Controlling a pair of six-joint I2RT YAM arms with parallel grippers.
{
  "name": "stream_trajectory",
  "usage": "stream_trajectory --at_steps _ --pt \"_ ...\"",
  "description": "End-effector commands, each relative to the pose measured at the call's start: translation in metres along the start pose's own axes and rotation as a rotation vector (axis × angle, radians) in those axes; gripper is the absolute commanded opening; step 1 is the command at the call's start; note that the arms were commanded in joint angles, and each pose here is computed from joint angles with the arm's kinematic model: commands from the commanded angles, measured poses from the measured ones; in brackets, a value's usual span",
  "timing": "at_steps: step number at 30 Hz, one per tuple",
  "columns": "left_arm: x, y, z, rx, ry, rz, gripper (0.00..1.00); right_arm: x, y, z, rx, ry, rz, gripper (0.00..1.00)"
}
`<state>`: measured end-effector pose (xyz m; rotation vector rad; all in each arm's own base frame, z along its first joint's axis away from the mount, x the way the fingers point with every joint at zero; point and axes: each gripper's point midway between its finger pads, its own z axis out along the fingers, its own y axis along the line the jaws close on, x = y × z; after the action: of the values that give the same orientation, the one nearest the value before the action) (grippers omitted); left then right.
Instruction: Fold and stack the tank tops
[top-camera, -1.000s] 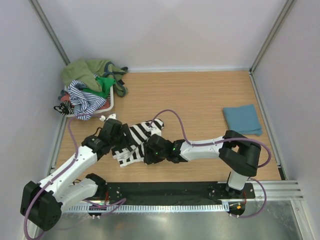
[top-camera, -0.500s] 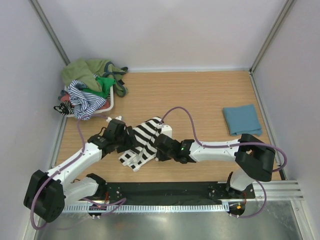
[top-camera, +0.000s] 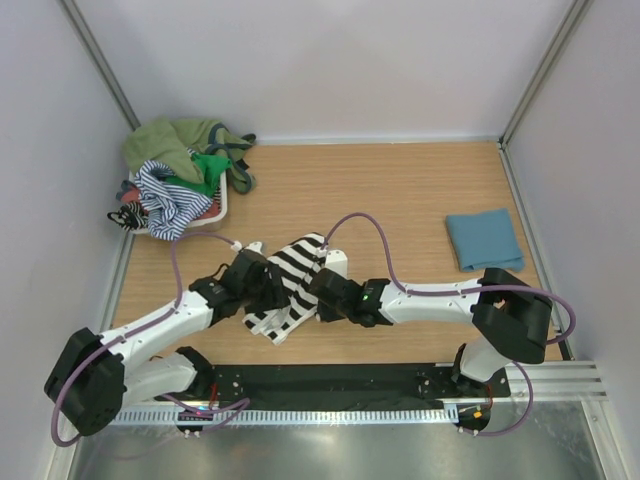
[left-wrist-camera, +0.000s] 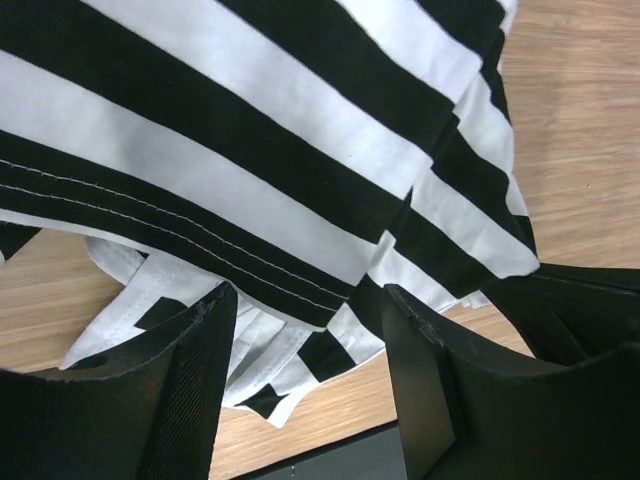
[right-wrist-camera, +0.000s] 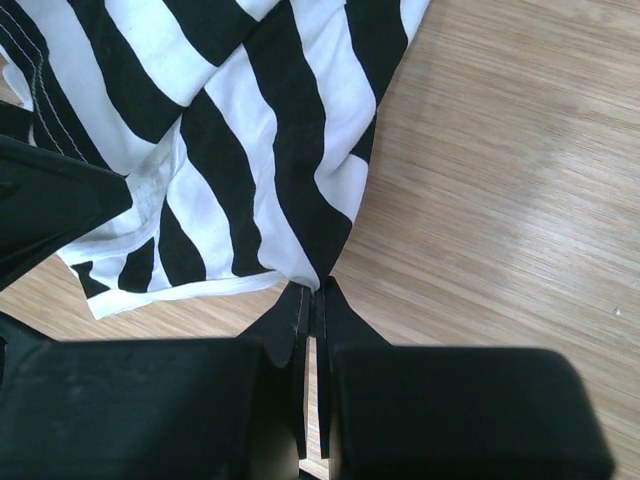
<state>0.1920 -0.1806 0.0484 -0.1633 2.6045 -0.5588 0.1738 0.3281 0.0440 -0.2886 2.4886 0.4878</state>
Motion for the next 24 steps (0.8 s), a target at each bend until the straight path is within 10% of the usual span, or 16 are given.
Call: stream_trajectory --at_steps 1,10,14,24 --pt "-0.028 -0.012 -0.01 -0.016 -0.138 0.019 0.6 -0.025 0.015 -0.006 -0.028 -0.074 0.024 0.01" --pt "-0.015 -0.01 0.014 -0.089 -0.043 0.06 0.45 -0.027 0.015 -0.01 -0.034 -0.084 0.029 0.01" --pt "-0.028 -0.005 0.014 -0.14 -0.076 0.089 0.0 -0.031 0.002 -0.016 0.02 -0.1 0.018 0.01" --pt "-0.172 0.006 -0.076 -0.037 -0.358 -0.174 0.0 -0.119 -0.153 -0.068 0.313 -0.185 0.19 0.01"
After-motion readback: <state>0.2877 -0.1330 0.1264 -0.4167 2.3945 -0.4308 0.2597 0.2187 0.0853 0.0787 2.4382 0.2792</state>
